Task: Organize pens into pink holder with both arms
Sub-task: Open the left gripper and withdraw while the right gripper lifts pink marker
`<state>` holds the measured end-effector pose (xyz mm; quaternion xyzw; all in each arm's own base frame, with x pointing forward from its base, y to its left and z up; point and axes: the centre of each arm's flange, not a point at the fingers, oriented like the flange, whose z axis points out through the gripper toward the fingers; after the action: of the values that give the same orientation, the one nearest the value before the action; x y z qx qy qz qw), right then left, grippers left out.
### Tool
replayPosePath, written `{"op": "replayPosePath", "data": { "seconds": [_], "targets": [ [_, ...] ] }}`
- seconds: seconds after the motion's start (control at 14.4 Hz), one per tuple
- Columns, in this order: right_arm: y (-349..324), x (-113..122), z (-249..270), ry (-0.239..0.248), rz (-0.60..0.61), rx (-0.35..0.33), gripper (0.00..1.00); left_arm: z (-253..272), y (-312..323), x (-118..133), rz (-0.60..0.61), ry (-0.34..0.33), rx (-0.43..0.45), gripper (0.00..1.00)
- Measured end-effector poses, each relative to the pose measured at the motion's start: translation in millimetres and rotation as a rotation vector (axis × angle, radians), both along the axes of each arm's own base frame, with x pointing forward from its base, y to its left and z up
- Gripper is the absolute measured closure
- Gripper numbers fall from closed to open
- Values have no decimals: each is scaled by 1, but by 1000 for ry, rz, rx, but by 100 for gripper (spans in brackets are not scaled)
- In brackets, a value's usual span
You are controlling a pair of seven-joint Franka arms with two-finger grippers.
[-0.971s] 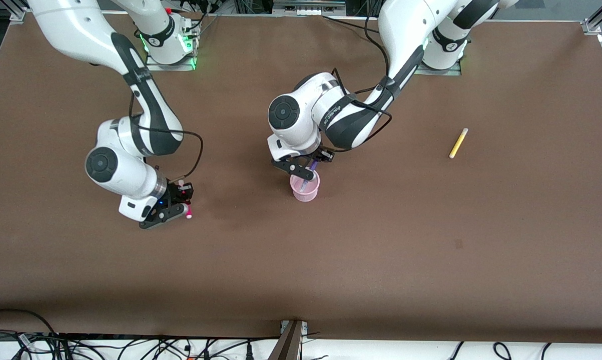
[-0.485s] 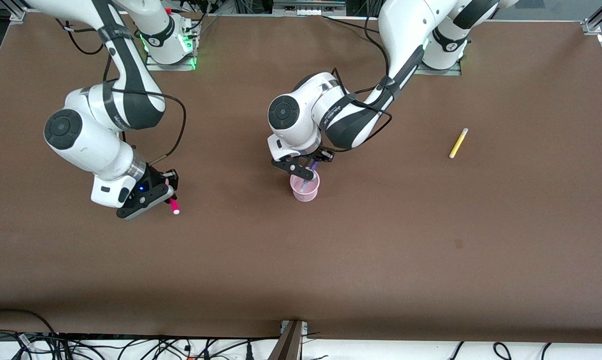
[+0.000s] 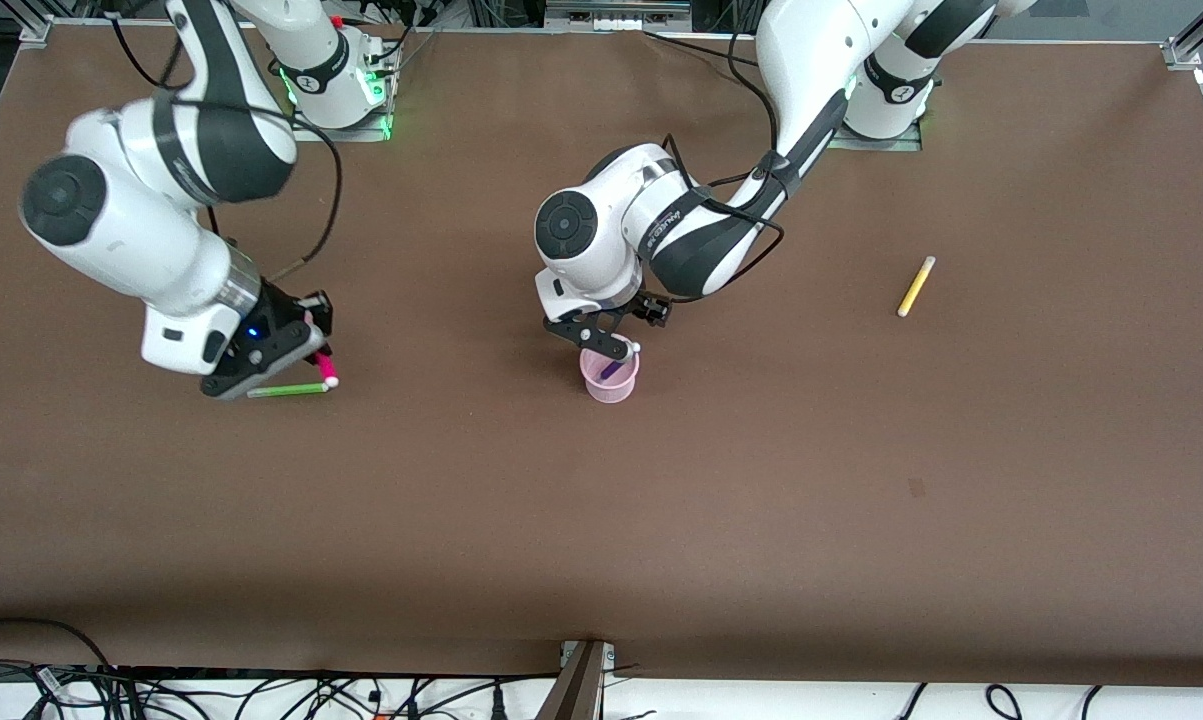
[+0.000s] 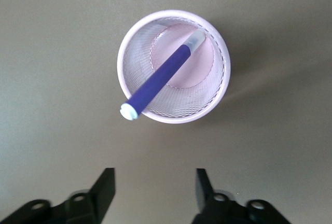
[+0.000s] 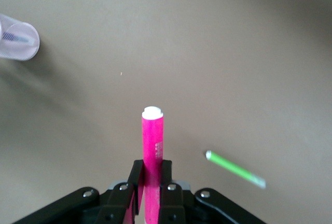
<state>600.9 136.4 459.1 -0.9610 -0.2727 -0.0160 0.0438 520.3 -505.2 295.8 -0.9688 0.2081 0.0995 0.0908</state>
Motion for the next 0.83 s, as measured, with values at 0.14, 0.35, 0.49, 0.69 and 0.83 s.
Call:
{"op": "replayPosePath", "data": {
  "seconds": [0.14, 0.35, 0.49, 0.69, 0.83],
  "targets": [
    [-25, -10, 25, 21, -29, -9, 84, 3, 0, 1, 2, -4, -3, 7],
    [-41, -16, 37, 41, -44, -14, 84, 22, 7, 10, 23, -9, 3, 0],
    [-36, -15, 34, 35, -37, -13, 84, 60, 26, 32, 67, -44, -16, 0],
    [-19, -6, 28, -27, -16, -2, 84, 140, 82, 69, 162, -131, -63, 0],
    [6, 1, 21, -81, 15, 12, 84, 191, 127, 81, 225, -165, -62, 0]
  ]
}}
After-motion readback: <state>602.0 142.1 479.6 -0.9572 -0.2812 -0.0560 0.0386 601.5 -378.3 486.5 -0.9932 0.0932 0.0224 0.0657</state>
